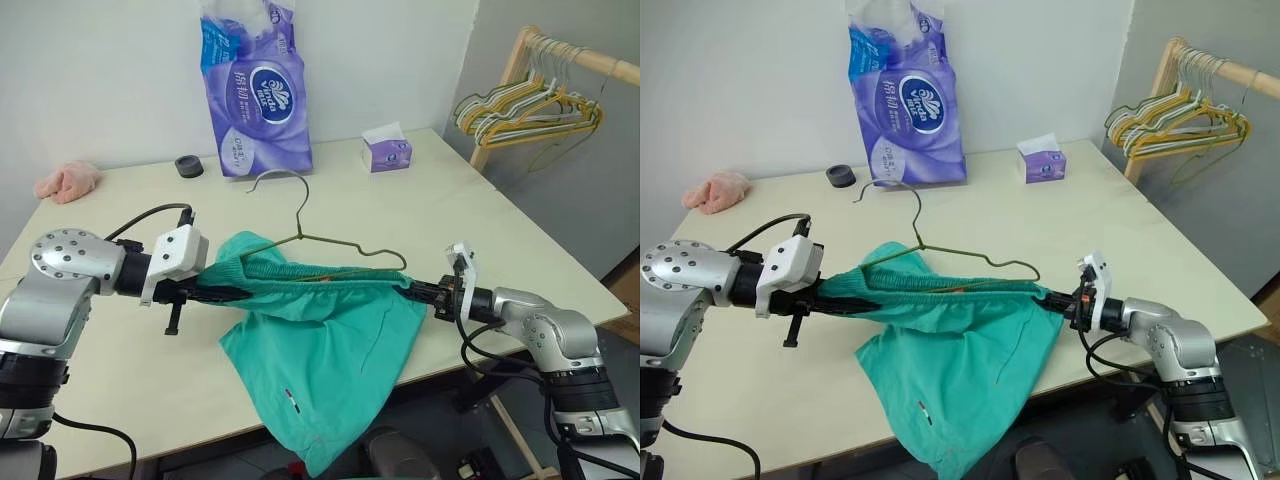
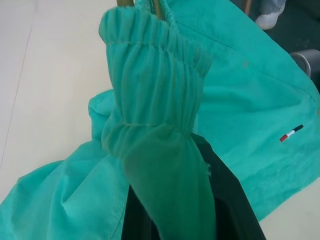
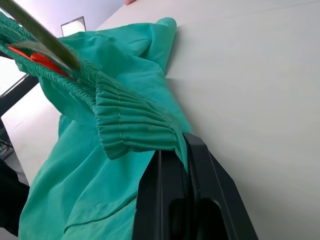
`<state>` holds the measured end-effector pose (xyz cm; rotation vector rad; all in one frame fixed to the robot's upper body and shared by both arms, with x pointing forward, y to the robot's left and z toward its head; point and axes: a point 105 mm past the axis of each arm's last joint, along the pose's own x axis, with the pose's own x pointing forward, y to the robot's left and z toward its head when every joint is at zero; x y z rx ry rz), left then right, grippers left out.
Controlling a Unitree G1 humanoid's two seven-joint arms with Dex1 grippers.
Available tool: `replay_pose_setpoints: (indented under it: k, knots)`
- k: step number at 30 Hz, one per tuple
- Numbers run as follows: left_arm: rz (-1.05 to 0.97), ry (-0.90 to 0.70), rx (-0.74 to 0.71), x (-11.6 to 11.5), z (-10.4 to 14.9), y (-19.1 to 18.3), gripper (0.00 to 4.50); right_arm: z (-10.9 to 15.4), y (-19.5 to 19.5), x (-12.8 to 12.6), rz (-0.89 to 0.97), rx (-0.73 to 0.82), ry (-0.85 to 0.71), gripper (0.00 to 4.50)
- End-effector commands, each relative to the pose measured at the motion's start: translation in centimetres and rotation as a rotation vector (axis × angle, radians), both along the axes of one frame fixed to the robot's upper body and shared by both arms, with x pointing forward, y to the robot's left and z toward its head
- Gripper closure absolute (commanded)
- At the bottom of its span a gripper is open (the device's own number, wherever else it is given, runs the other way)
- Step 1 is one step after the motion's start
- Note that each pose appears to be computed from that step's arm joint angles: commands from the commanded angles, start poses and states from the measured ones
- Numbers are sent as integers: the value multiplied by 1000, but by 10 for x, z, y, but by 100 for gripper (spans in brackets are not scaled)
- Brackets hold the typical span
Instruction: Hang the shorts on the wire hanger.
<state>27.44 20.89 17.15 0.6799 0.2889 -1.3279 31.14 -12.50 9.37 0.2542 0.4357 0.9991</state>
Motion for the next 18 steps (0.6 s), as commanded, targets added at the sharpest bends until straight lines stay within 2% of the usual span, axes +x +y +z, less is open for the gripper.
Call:
replay_pose_setpoints:
  k: [1,9,13,18]
  knots:
    - [20,-49,60,3,6,11,450,14,-10,3,-26,-6,-53,448]
    - [39,-63,159,7,-6,24,450,22,-3,-5,25,-15,-82,448]
    - [106,-111,199,21,-12,33,450,29,2,-12,88,-79,-148,448]
    - [102,-120,218,24,-20,30,450,43,17,-12,158,-170,-253,448]
